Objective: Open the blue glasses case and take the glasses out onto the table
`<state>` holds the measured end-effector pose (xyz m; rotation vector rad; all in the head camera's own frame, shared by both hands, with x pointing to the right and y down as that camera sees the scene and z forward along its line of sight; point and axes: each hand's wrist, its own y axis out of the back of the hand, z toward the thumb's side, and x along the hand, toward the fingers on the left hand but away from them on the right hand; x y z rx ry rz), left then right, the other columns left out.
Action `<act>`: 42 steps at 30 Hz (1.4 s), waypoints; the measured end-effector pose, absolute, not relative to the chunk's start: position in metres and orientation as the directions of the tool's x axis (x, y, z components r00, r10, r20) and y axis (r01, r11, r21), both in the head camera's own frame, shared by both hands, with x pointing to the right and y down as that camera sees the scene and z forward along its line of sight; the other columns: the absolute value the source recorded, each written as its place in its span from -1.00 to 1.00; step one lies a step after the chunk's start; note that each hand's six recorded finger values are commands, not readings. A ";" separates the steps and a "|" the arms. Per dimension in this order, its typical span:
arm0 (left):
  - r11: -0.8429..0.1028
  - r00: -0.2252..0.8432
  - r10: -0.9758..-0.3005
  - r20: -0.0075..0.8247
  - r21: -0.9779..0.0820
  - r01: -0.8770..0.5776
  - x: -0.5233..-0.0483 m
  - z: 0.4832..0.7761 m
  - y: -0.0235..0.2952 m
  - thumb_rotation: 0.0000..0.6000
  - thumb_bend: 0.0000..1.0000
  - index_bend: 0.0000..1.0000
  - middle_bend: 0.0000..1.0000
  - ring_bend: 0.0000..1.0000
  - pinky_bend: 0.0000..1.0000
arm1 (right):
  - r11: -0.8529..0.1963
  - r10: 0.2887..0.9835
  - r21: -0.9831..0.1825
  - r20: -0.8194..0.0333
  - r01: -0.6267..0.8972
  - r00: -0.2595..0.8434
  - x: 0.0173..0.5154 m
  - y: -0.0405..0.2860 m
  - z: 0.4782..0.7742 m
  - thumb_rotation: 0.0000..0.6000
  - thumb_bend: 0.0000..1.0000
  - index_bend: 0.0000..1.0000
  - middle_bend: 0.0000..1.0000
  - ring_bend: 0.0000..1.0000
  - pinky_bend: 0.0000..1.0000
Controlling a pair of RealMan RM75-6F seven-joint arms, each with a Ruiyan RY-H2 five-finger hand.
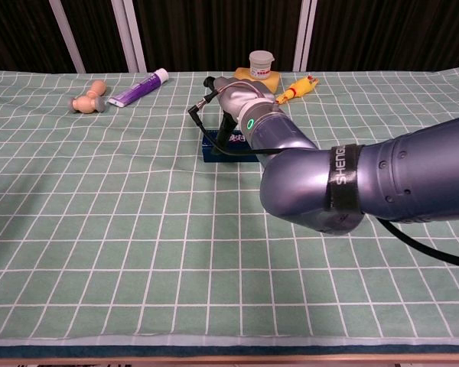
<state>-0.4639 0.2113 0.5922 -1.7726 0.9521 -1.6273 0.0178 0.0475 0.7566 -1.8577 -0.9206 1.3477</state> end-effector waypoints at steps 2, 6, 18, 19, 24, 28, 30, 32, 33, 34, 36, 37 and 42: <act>-0.604 0.018 -0.794 0.608 -0.785 -0.138 -0.464 0.593 0.212 1.00 -1.00 -1.00 -1.00 -1.00 -1.00 | -0.548 0.831 -0.820 -0.509 0.166 0.224 0.017 0.050 0.758 1.00 -0.74 -1.00 -1.00 -1.00 -0.51; -0.609 0.017 -0.790 0.614 -0.780 -0.140 -0.464 0.593 0.212 1.00 -1.00 -1.00 -1.00 -1.00 -1.00 | -0.577 0.813 -0.796 -0.538 0.183 0.224 0.013 0.058 0.760 1.00 -0.65 -1.00 -1.00 -1.00 -0.51; -0.621 0.011 -0.779 0.627 -0.769 -0.152 -0.464 0.593 0.215 1.00 -1.00 -1.00 -1.00 -1.00 -1.00 | -0.623 0.781 -0.760 -0.593 0.184 0.197 0.013 0.063 0.756 1.00 -0.43 -0.67 -1.00 -1.00 -0.51; -0.622 0.010 -0.778 0.628 -0.768 -0.154 -0.464 0.593 0.215 1.00 -1.00 -1.00 -1.00 -1.00 -1.00 | -0.625 0.780 -0.760 -0.596 0.177 0.193 0.015 0.062 0.757 1.00 -0.43 -0.64 -1.00 -1.00 -0.51; -0.627 0.008 -0.774 0.634 -0.763 -0.155 -0.465 0.593 0.215 1.00 -1.00 -1.00 -1.00 -1.00 -1.00 | -0.639 0.768 -0.756 -0.619 0.143 0.164 0.022 0.059 0.760 1.00 -0.38 -0.55 -1.00 -1.00 -0.51; -0.630 0.008 -0.770 0.637 -0.760 -0.157 -0.465 0.594 0.215 1.00 -1.00 -1.00 -1.00 -1.00 -1.00 | -0.653 0.757 -0.747 -0.638 0.125 0.144 0.025 0.058 0.761 1.00 -0.28 -0.51 -1.00 -1.00 -0.51; -0.632 0.007 -0.769 0.639 -0.759 -0.159 -0.465 0.594 0.215 1.00 -1.00 -1.00 -1.00 -1.00 -1.00 | -0.659 0.752 -0.742 -0.644 0.121 0.140 0.025 0.057 0.760 1.00 -0.22 -0.51 -1.00 -1.00 -0.51; -0.633 0.006 -0.768 0.641 -0.757 -0.160 -0.465 0.594 0.215 1.00 -1.00 -1.00 -1.00 -1.00 -1.00 | -0.664 0.747 -0.738 -0.650 0.121 0.138 0.024 0.057 0.759 1.00 -0.19 -0.50 -1.00 -1.00 -0.51; -0.634 0.006 -0.767 0.642 -0.756 -0.161 -0.465 0.594 0.215 1.00 -1.00 -1.00 -1.00 -1.00 -1.00 | -0.666 0.745 -0.736 -0.652 0.120 0.138 0.023 0.058 0.758 1.00 -0.18 -0.50 -1.00 -1.00 -0.51; -0.635 0.005 -0.766 0.643 -0.755 -0.162 -0.465 0.594 0.216 1.00 -1.00 -1.00 -1.00 -1.00 -1.00 | -0.668 0.743 -0.734 -0.654 0.118 0.139 0.022 0.058 0.758 1.00 -0.17 -0.50 -1.00 -1.00 -0.51; -0.636 0.005 -0.765 0.644 -0.755 -0.163 -0.465 0.594 0.216 1.00 -1.00 -1.00 -1.00 -1.00 -1.00 | -0.672 0.740 -0.732 -0.658 0.113 0.140 0.021 0.060 0.757 1.00 -0.14 -0.49 -1.00 -1.00 -0.51; -0.636 0.006 -0.765 0.644 -0.754 -0.164 -0.465 0.594 0.216 1.00 -1.00 -1.00 -1.00 -1.00 -1.00 | -0.674 0.738 -0.730 -0.660 0.112 0.140 0.021 0.060 0.756 1.00 -0.13 -0.49 -1.00 -1.00 -0.51; -0.637 0.007 -0.764 0.646 -0.752 -0.168 -0.465 0.593 0.216 1.00 -1.00 -1.00 -1.00 -1.00 -1.00 | -0.685 0.728 -0.721 -0.672 0.102 0.136 0.021 0.064 0.756 1.00 -0.12 -0.50 -1.00 -1.00 -0.51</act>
